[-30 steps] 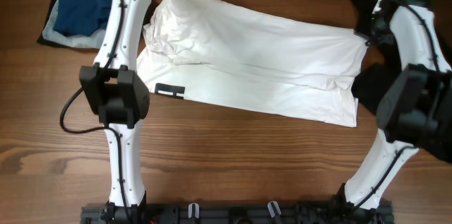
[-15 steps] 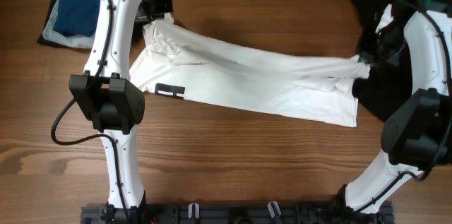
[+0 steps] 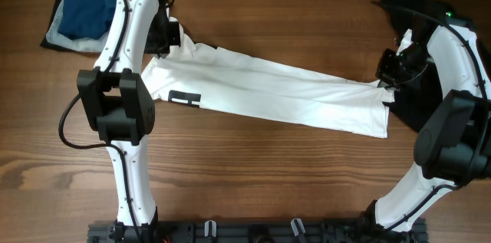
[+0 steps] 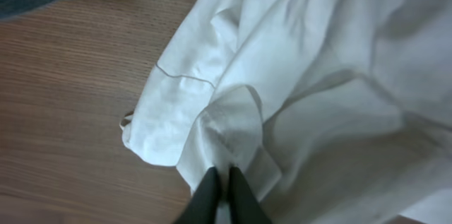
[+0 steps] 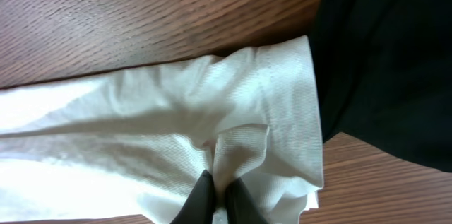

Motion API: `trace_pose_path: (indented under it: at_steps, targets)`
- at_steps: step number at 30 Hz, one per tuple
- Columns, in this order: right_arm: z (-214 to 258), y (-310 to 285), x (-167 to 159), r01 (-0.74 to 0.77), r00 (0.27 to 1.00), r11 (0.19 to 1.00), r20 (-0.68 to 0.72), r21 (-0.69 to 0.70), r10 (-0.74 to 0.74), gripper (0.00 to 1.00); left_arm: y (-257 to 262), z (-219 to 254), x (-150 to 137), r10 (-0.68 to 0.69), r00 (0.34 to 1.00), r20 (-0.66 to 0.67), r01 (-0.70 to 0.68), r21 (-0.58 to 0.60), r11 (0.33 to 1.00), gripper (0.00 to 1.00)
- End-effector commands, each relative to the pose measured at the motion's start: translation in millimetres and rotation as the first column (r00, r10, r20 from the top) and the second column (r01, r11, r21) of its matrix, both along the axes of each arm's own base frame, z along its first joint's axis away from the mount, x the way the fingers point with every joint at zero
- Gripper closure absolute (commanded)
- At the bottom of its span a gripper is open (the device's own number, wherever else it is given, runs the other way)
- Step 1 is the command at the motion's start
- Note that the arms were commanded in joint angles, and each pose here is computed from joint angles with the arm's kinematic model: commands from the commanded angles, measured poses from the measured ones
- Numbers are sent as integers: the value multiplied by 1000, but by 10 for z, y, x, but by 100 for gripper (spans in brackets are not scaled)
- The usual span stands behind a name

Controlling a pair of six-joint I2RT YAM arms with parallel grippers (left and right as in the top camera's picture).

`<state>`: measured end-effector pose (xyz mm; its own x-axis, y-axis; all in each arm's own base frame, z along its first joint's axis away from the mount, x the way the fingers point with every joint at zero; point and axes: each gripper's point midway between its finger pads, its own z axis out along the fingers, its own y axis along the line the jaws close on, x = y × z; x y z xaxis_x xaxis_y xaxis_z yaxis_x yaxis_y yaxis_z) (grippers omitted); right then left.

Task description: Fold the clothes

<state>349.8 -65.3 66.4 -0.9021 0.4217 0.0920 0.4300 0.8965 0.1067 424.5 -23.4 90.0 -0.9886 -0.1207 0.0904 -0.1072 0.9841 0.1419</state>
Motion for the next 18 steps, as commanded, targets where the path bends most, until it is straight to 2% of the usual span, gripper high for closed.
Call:
trace_pose_path:
  at_steps: [1, 2, 3, 4, 8, 9, 13, 16, 18]
  targets:
    - [9, 67, -2, 12, 1000, 1000, 1, 27, -12, 83, 158, -220, -129, 55, 997, -59, -53, 44, 998, 33]
    - [10, 71, 0, 15, 1000, 999, 2, 29, -15, 76, 158, -267, -151, 57, 996, -69, -54, 42, 998, 12]
    - [11, 80, 3, 16, 1000, 999, 3, 35, -16, 67, 159, -293, -161, 57, 996, -72, -54, 43, 998, 3]
    - [12, 88, 3, 15, 1000, 999, 3, 39, -15, 58, 159, -304, -157, 57, 996, -71, -54, 43, 998, 0]
    - [18, 116, 3, 13, 1000, 998, 5, 56, -14, 37, 164, -296, -3, 55, 998, -4, -55, 43, 998, 0]
    - [17, 110, 7, 13, 1000, 999, 6, 53, -14, 34, 170, -264, 41, 56, 998, 18, -57, 43, 997, 0]
    - [-43, 87, 2, -41, 999, 998, 17, 38, 40, 18, 226, -21, 309, 98, 981, 166, -103, 19, 994, 0]
    - [-230, 86, -151, -66, 997, 997, -25, 30, 66, 13, 309, 156, 452, 145, 955, 260, -149, -4, 989, 0]
    - [-373, 92, -272, -66, 996, 998, -57, 26, 67, 12, 361, 172, 466, 160, 950, 268, -162, -14, 987, 0]
